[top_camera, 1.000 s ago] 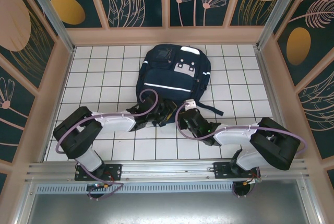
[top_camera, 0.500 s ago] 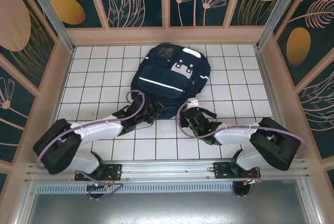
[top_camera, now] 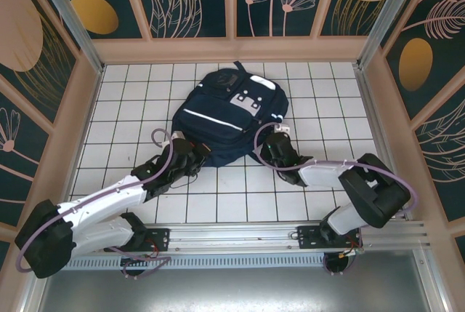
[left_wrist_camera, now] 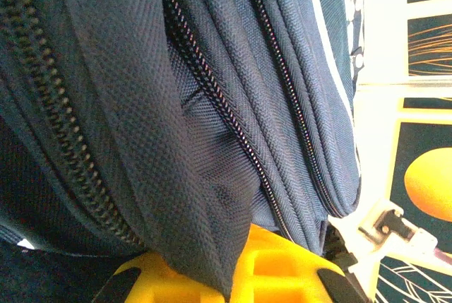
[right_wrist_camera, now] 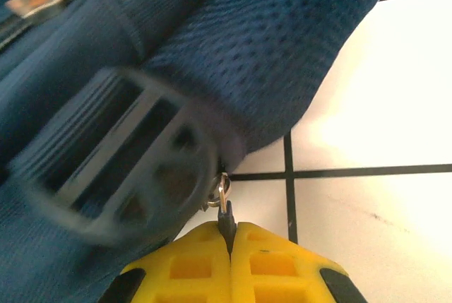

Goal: Pack books, pencil case, and school supplies into a backpack

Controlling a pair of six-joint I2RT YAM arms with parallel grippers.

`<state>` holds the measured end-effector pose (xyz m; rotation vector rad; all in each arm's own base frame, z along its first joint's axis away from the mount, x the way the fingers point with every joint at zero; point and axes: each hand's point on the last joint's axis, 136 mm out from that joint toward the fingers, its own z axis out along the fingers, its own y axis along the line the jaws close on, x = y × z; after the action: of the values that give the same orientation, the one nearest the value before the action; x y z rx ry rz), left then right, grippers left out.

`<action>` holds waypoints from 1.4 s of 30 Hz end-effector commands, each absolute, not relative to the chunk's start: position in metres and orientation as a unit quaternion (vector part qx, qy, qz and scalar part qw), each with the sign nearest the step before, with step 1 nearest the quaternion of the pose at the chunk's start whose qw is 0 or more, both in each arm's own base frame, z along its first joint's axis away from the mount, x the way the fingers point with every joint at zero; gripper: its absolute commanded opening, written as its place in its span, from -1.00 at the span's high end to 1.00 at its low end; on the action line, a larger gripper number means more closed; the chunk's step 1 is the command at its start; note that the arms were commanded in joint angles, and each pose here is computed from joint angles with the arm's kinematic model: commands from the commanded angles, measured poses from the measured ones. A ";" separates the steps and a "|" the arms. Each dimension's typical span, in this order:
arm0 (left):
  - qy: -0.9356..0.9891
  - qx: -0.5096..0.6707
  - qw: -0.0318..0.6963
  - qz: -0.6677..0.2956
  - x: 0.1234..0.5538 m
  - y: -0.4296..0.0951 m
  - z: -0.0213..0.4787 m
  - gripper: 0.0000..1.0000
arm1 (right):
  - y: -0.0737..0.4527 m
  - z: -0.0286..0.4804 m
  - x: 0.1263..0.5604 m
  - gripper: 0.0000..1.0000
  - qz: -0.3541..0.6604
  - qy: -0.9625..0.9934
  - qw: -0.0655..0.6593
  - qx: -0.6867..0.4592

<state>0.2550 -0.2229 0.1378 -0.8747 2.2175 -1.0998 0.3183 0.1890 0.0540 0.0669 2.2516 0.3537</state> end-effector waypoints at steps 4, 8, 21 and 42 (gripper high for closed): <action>0.802 -0.323 0.329 -0.379 0.266 -0.196 0.159 1.00 | 0.150 0.055 0.353 1.00 0.072 0.897 0.426 0.091; 0.794 -0.308 0.372 -0.369 0.272 -0.188 0.194 1.00 | 0.160 0.070 0.372 1.00 0.081 0.896 0.430 0.079; 0.781 -0.234 0.344 -0.466 0.277 -0.248 0.226 1.00 | 0.166 0.070 0.411 1.00 0.082 0.900 0.423 0.067; 0.851 -0.198 0.385 -0.299 0.288 -0.245 0.205 -0.96 | 0.150 0.134 0.399 -0.43 0.100 0.863 0.490 0.069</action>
<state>0.2713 -0.2576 0.1716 -0.5543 2.2457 -0.8943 0.4011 0.1592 0.0931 0.1395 2.2234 0.2673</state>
